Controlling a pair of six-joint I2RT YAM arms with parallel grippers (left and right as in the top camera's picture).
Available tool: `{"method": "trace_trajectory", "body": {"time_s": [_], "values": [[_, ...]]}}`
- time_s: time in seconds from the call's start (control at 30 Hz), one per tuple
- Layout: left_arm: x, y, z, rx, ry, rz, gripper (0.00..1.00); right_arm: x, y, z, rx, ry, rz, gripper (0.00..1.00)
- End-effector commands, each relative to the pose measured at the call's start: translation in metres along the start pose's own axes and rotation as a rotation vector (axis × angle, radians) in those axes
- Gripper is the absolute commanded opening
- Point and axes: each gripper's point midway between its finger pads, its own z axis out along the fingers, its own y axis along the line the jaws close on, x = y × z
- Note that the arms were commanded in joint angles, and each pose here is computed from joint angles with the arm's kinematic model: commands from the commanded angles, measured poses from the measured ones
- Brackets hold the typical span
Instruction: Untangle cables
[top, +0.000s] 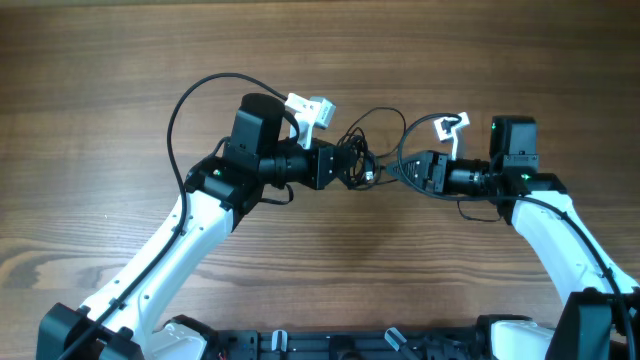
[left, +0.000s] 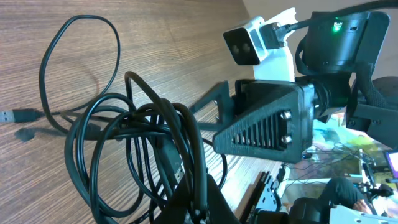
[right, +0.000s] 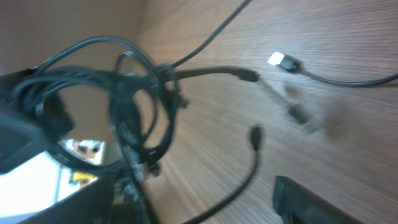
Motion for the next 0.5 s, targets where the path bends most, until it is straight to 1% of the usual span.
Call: {"method": "trace_trajectory", "body": {"time_s": [0.0, 0.07, 0.17, 0.23, 0.27, 0.3, 0.33, 0.4, 0.43, 0.47], "values": [[-0.001, -0.014, 0.002, 0.043, 0.002, 0.067, 0.04, 0.007, 0.013, 0.003, -0.087, 0.038, 0.089, 0.70], [0.004, -0.022, 0.006, 0.059, 0.016, 0.124, 0.04, 0.008, 0.015, 0.004, -0.091, 0.042, 0.056, 0.71], [0.015, -0.034, 0.014, 0.086, 0.045, 0.268, 0.04, 0.006, 0.020, 0.007, -0.106, 0.039, -0.037, 0.71], [0.020, -0.043, 0.018, 0.107, 0.054, 0.317, 0.04, 0.004, 0.022, 0.009, -0.115, 0.030, -0.105, 0.69], [0.021, -0.045, 0.019, 0.110, 0.056, 0.320, 0.04, 0.004, 0.022, 0.009, -0.115, 0.029, -0.127, 0.63], [0.021, -0.045, 0.019, 0.110, 0.056, 0.320, 0.04, 0.004, 0.022, 0.009, -0.115, 0.028, -0.139, 0.49], [0.021, -0.044, 0.018, 0.109, 0.055, 0.316, 0.04, 0.004, 0.022, 0.009, -0.115, 0.029, -0.137, 0.44], [0.016, -0.041, 0.017, 0.095, 0.042, 0.263, 0.04, 0.005, 0.022, 0.009, -0.115, 0.032, -0.133, 0.20], [0.009, -0.036, 0.016, 0.067, 0.018, 0.207, 0.04, 0.005, 0.022, 0.009, -0.115, 0.034, -0.130, 0.05], [0.005, -0.030, 0.016, 0.035, 0.000, 0.165, 0.04, 0.006, 0.022, 0.009, -0.115, 0.036, -0.126, 0.04]]}}
